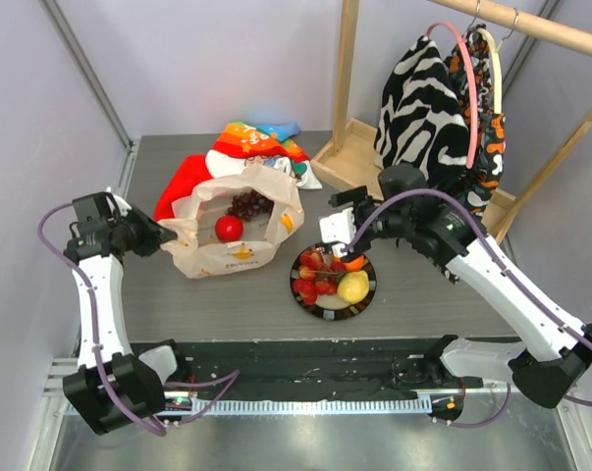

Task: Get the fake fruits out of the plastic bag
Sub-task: Place the fake fruit on the plate, then take out the fake fruit from the plastic bag.

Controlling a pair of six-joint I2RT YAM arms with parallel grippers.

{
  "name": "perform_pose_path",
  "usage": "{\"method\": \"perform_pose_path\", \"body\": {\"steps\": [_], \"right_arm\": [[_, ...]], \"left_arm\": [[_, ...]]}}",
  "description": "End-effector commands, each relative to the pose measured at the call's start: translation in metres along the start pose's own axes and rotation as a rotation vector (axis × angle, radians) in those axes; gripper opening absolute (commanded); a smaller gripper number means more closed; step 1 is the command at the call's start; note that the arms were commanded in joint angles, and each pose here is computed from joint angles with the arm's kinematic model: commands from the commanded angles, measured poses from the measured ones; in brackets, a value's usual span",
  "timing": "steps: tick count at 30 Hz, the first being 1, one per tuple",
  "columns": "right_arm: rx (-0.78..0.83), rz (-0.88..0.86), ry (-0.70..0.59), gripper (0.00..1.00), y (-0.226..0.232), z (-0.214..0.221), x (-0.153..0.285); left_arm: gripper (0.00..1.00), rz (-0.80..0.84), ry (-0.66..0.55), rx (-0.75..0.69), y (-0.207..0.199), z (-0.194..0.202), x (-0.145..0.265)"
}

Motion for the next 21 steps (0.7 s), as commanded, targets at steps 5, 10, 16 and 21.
{"method": "perform_pose_path", "body": {"steps": [5, 10, 16, 21], "right_arm": [[-0.317, 0.164, -0.282, 0.65, -0.076, -0.047, -0.053], [-0.422, 0.038, -0.427, 0.46, -0.067, -0.091, -0.130], [-0.621, 0.029, -0.405, 0.39, -0.051, -0.084, -0.208], [-0.761, 0.114, -0.269, 0.67, -0.046, -0.061, -0.249]], "left_arm": [[0.00, 0.179, 0.465, 0.052, 0.007, 0.072, 0.042], [0.00, 0.104, 0.452, -0.028, 0.010, 0.083, 0.060], [0.00, 0.083, 0.382, -0.077, 0.005, 0.078, 0.066], [0.00, 0.096, 0.387, -0.104, 0.004, 0.077, 0.065]]}}
Point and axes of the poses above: each gripper's point midway between its finger pads, its own x axis back along the fingers, its own y axis along the line the jaws close on, z = x × y, the point moved 8 cm from there along x, back along the fingers, and after that the axes turned 13 degrees about x, right-handed, at the moved point
